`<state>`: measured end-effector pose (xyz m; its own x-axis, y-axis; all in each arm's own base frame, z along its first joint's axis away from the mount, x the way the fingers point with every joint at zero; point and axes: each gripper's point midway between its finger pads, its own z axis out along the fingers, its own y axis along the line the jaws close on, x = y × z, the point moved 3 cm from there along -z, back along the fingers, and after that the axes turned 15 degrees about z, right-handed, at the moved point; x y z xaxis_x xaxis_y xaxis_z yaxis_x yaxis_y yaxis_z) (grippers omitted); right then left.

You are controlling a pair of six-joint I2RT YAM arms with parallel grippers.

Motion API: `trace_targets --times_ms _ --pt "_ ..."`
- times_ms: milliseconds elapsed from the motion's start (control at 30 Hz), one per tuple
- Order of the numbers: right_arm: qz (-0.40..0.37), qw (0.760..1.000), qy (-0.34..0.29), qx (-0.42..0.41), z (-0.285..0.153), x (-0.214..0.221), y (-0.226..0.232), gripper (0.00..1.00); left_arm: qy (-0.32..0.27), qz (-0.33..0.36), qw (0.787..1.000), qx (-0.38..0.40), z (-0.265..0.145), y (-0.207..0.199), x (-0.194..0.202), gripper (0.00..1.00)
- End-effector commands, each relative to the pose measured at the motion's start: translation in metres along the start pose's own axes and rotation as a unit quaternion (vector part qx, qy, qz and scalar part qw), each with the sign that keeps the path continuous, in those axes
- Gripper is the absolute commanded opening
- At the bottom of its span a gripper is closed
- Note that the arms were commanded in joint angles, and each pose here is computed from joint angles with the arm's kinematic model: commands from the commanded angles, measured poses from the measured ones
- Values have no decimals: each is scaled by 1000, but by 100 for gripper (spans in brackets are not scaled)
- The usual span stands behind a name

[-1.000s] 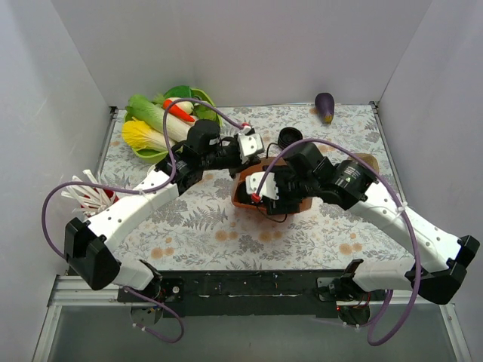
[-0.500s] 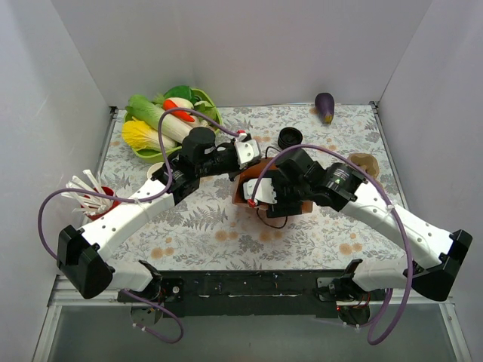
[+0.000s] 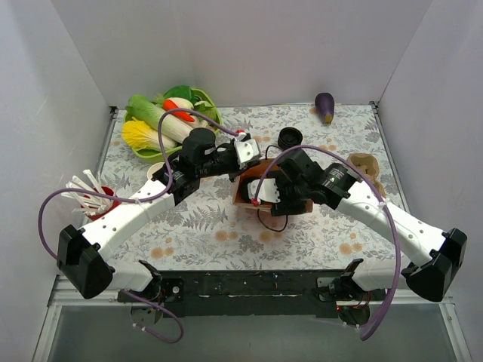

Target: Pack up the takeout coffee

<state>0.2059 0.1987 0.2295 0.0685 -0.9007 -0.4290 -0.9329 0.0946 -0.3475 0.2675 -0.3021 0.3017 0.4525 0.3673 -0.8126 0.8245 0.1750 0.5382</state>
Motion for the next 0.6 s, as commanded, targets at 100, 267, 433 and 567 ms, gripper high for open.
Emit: trace_targets --times_ms 100,267,433,567 --pt "-31 999 -39 -15 11 -4 -8 1 -30 6 1000 -5 -2 9 -13 0" --pt "-65 995 -69 -36 18 -5 -5 1 -35 -12 999 9 -1 9 -9 0" --pt "-79 993 -62 -54 27 0 -7 1 -34 -16 999 16 1 10 -6 0" --pt "-62 994 -46 -74 27 8 -11 1 -34 -13 999 18 2 11 -4 0"
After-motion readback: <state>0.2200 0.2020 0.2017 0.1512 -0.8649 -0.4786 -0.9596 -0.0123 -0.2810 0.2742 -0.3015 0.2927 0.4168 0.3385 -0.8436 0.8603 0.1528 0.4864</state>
